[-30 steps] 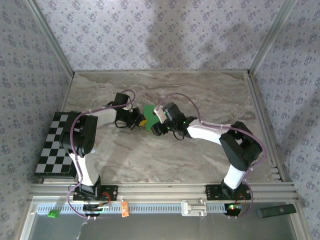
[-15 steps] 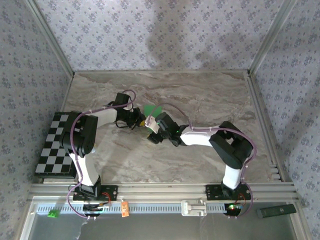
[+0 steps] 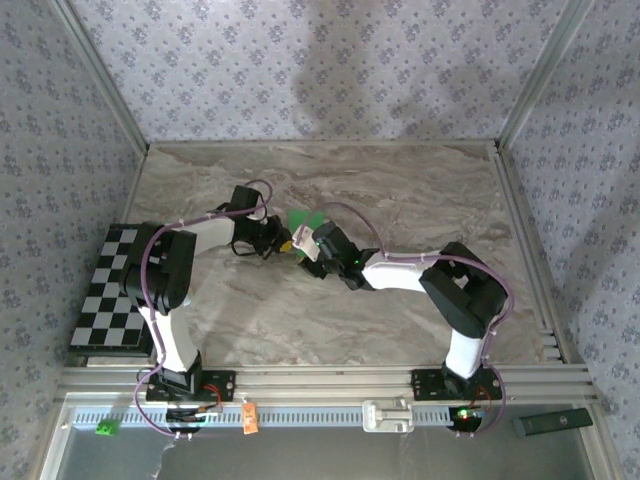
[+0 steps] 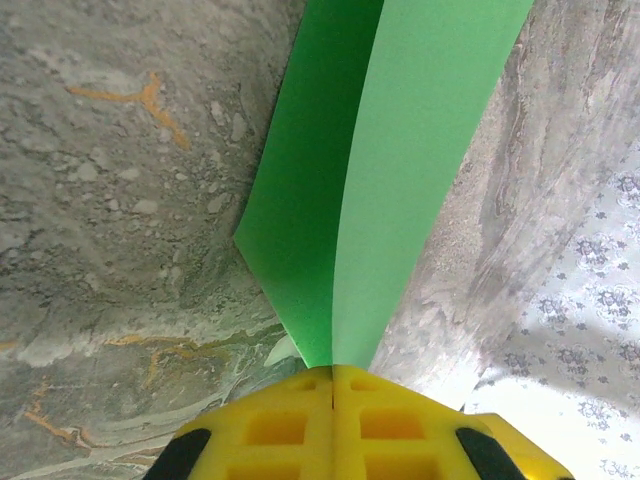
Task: Fold a paper plane with a square sheet of paper (pick it up from the middle)
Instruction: Third fold the triangle at the center of the table.
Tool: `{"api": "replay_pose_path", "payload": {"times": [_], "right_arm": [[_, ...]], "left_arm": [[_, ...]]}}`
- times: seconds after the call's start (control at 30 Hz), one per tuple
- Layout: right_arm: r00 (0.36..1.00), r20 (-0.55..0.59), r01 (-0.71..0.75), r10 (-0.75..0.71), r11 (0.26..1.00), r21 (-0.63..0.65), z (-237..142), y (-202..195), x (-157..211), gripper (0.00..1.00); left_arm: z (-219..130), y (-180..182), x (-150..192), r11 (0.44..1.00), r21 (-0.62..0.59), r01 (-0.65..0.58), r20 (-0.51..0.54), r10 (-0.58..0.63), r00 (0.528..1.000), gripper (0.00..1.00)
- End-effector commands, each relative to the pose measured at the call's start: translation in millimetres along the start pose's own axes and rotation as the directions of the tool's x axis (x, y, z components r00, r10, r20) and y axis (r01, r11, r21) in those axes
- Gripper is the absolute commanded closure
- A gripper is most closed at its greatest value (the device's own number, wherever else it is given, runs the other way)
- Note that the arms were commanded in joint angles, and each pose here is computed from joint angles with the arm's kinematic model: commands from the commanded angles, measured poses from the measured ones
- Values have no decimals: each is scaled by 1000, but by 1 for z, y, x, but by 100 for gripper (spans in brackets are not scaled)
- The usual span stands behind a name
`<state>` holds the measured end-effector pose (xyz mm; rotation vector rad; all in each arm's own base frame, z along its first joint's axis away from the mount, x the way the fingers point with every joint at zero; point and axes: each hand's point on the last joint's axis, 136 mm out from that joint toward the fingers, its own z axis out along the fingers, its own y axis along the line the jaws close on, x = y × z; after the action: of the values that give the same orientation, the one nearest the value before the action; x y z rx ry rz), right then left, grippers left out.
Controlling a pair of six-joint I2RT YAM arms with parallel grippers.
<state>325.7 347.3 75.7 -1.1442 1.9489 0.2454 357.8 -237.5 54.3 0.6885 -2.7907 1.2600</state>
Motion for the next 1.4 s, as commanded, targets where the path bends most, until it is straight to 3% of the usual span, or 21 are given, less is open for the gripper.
{"api": "replay_pose_path", "payload": {"times": [0.0, 0.37, 0.6, 0.73, 0.97, 1.37], "right_arm": [[998, 52, -20, 21, 1000, -24, -9, 1, -15, 55], [999, 27, -26, 28, 995, -92, -8, 13, -14, 80], [996, 13, -79, 84, 972, -222, -13, 29, -14, 90], [989, -28, -148, 147, 947, -286, -14, 38, -11, 92], [961, -77, -275, 266, 880, -387, -12, 56, -8, 96], [911, -126, -407, 394, 802, -438, -6, 56, -3, 99]], "left_arm": [[-4, -10, 2, 1000, 12, -8, -8, 8, 1000, 100], [-8, -11, 3, 1000, -1, -12, 3, 12, 1000, 99], [-37, 11, -10, 987, -159, -35, 100, 51, 994, 72], [-56, 8, -20, 978, -191, -80, 150, 110, 983, 63], [-35, -16, -23, 984, -112, -140, 116, 153, 981, 65], [24, -9, -20, 959, -201, -199, -20, 199, 980, 83]]}}
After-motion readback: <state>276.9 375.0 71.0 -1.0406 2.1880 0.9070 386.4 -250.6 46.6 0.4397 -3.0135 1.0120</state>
